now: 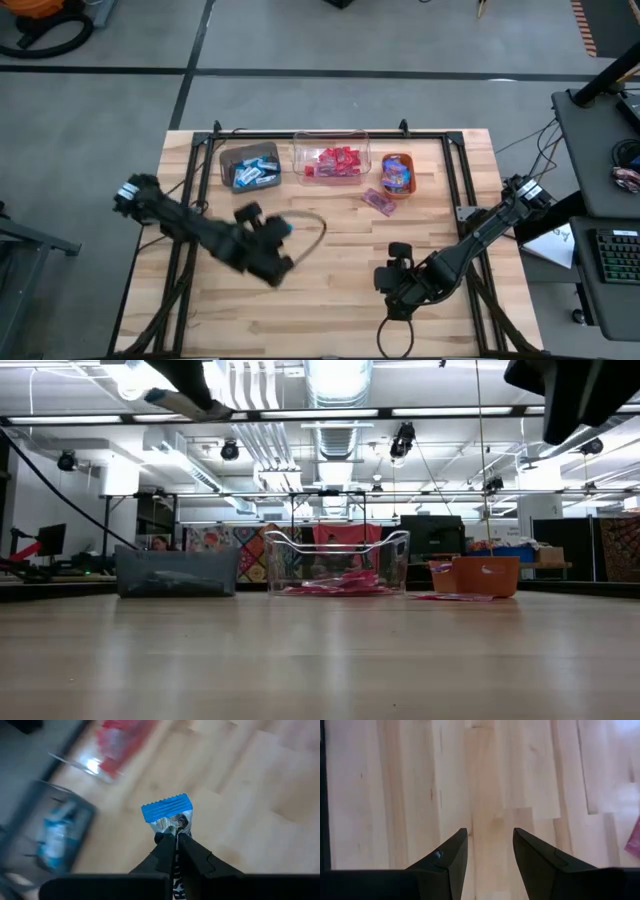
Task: Sort candy
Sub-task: Put the white chocolate into the black bin
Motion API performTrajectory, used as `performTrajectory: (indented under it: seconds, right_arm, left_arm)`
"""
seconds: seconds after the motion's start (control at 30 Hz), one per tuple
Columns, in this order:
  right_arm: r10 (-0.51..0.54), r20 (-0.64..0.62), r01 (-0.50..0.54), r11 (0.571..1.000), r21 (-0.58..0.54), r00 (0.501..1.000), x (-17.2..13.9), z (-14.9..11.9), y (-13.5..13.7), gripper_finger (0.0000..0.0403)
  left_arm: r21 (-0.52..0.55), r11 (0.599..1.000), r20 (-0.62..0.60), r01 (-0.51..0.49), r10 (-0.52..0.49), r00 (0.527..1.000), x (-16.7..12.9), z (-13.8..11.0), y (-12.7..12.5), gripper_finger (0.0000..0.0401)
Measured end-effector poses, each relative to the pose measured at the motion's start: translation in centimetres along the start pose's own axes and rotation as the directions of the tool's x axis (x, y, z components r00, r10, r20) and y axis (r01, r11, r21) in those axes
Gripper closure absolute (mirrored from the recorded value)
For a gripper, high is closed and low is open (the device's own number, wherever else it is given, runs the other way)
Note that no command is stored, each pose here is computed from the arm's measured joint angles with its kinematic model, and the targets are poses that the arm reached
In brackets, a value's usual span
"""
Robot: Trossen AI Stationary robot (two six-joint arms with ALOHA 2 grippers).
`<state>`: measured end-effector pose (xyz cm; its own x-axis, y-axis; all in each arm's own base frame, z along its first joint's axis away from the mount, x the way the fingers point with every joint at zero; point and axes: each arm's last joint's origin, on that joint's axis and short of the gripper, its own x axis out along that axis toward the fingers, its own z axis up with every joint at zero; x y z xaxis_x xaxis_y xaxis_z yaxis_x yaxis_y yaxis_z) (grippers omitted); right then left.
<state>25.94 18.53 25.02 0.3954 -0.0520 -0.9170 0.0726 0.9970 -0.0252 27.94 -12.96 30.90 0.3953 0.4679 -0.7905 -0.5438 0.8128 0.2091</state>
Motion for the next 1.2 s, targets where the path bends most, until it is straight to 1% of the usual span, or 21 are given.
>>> performTrajectory:
  seconds: [0.17, 0.27, 0.37, 0.43, 0.5, 0.63, 0.7, 0.77, 0.9, 1.0, 1.2]
  right_arm:
    - [-0.049, 0.038, 0.048, 0.998, 0.031, 0.998, 0.1, 0.3, -0.4, 0.0252]
    - [-0.067, 0.051, 0.064, 0.997, 0.045, 0.996, 0.2, 0.6, -0.8, 0.0252]
    - [-0.077, 0.064, 0.073, 0.995, 0.065, 0.995, 0.4, 1.1, -1.2, 0.0252]
    - [-0.079, 0.071, 0.074, 0.994, 0.075, 0.994, 0.5, 1.4, -1.5, 0.0252]
    - [-0.085, 0.071, 0.079, 0.993, 0.085, 0.994, 0.6, 1.6, -1.8, 0.0252]
    - [-0.101, 0.07, 0.093, 0.99, 0.109, 0.992, 0.8, 2.1, -2.6, 0.0252]
    - [-0.109, 0.07, 0.101, 0.988, 0.114, 0.992, 0.9, 2.3, -2.9, 0.0252]
    - [-0.117, 0.068, 0.107, 0.986, 0.126, 0.991, 1.0, 2.5, -3.3, 0.0252]
    - [-0.131, 0.065, 0.12, 0.981, 0.151, 0.989, 1.2, 2.9, -4.1, 0.0252]
    - [-0.142, 0.061, 0.13, 0.978, 0.165, 0.988, 1.4, 3.3, -4.8, 0.0252]
    - [-0.172, 0.046, 0.157, 0.961, 0.226, 0.984, 1.9, 4.3, -7.0, 0.0252]
  left_arm:
    - [0.012, 0.997, 0.017, -0.072, 0.072, 0.997, 0.5, 2.0, 5.9, 0.0401]
    - [0.007, 0.989, -0.021, -0.148, 0.149, 0.989, 2.1, 2.4, 9.7, 0.0401]
    - [-0.01, 0.973, -0.071, -0.23, 0.229, 0.971, 4.2, 2.3, 13.8, 0.0401]
    - [-0.034, 0.964, -0.096, -0.265, 0.261, 0.961, 5.8, 2.0, 16.3, 0.0401]
    - [-0.067, 0.963, -0.134, -0.261, 0.25, 0.959, 7.5, 1.5, 18.7, 0.0401]
    - [-0.143, 0.974, -0.155, -0.177, 0.154, 0.976, 11.2, 0.2, 22.6, 0.0401]
    - [-0.183, 0.971, -0.153, -0.151, 0.124, 0.98, 12.9, -0.5, 24.2, 0.0401]
    - [-0.219, 0.966, -0.161, -0.136, 0.102, 0.982, 14.3, -1.4, 25.6, 0.0401]
    - [-0.253, 0.956, -0.216, -0.148, 0.093, 0.972, 16.6, -3.1, 27.7, 0.0401]
    - [-0.257, 0.953, -0.236, -0.157, 0.096, 0.967, 17.5, -3.7, 28.3, 0.0401]
    - [-0.251, 0.955, -0.231, -0.156, 0.098, 0.968, 18.4, -3.8, 28.2, 0.0401]
